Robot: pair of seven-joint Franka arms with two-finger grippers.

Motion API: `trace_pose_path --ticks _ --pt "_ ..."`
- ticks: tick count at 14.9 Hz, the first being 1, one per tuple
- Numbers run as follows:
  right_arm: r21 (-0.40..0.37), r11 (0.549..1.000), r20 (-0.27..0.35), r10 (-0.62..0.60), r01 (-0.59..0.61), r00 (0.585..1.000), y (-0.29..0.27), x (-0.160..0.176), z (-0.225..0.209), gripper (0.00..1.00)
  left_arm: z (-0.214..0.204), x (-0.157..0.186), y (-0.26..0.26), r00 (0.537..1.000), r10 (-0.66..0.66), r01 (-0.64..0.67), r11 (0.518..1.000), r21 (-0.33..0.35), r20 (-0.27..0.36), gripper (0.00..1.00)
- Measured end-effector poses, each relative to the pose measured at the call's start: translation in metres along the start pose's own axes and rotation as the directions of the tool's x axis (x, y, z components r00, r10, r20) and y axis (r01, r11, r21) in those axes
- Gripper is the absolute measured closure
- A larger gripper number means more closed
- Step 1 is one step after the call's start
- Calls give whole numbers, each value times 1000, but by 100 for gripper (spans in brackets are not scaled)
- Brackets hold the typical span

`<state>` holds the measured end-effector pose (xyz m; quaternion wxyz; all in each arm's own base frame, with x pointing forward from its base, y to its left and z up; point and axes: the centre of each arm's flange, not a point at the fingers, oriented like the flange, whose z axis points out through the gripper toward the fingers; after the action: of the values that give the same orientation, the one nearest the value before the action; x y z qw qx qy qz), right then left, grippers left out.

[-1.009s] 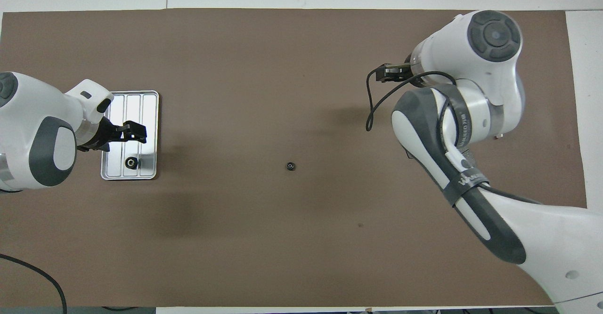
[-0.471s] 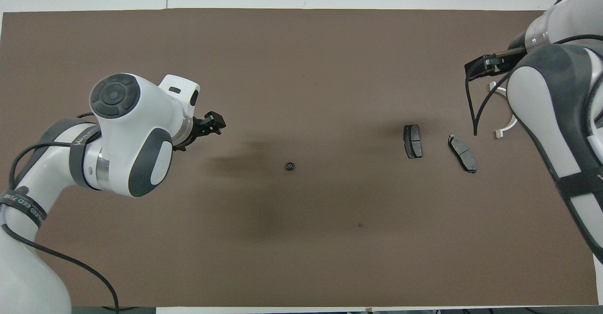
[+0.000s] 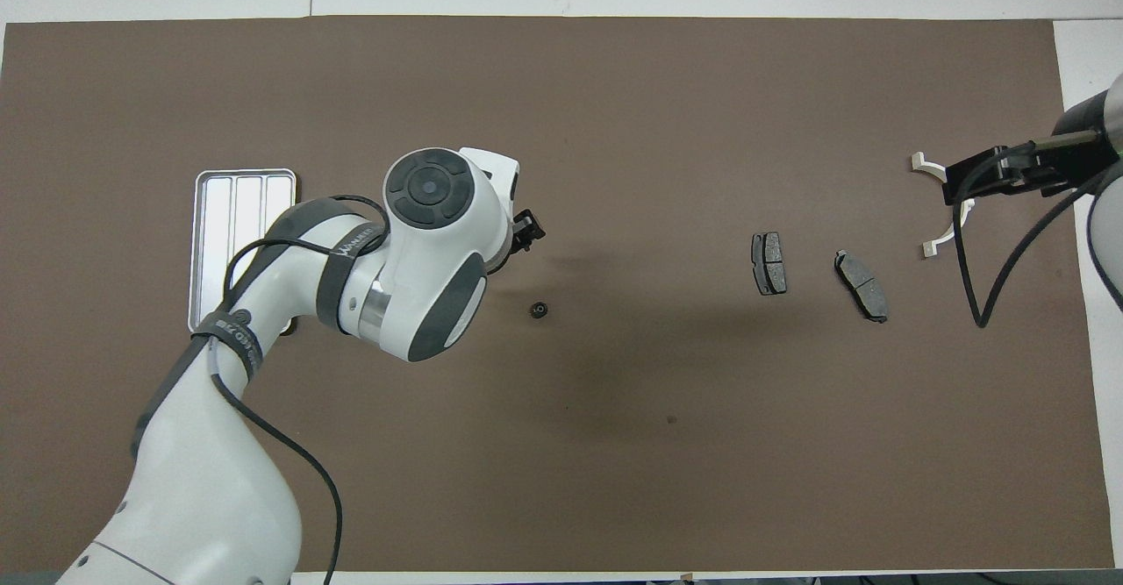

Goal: Pick bearing gear from pile to tray
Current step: 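Grasp the second black gear at center with the left gripper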

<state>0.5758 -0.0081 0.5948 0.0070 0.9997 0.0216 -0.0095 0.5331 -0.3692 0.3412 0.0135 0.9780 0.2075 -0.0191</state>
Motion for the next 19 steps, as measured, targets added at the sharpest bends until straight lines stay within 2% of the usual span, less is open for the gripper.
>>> trace_pose_path --ticks 4,7,10,11,14,15,16,19 --pt "-3 1000 2 11 -11 1000 -8 -28 -7 0 21 -34 23 999 42 -42 999 17 8 0" --pt "-4 1000 10 10 -10 1000 -10 -39 -5 2 27 -38 22 999 45 -45 999 25 13 0" --pt "-5 1000 -12 4 -4 1000 -14 -44 -14 0 40 -47 19 998 54 -54 998 33 16 0" --pt "-6 1000 -17 3 -3 1000 -14 -45 -17 0 45 -49 17 998 56 -57 998 33 16 9" --pt "-7 1000 -32 2 -3 999 -15 -45 -23 0 51 -56 17 998 66 -66 997 37 18 10" --pt "-7 1000 -37 3 -3 999 -14 -44 -26 0 51 -58 17 998 68 -68 997 37 18 17" --pt "-8 1000 -41 4 -4 999 -14 -44 -28 0 51 -58 18 998 68 -69 997 37 17 20" --pt "-9 1000 -53 7 -8 999 -12 -44 -35 2 51 -58 18 998 68 -69 997 36 17 19"
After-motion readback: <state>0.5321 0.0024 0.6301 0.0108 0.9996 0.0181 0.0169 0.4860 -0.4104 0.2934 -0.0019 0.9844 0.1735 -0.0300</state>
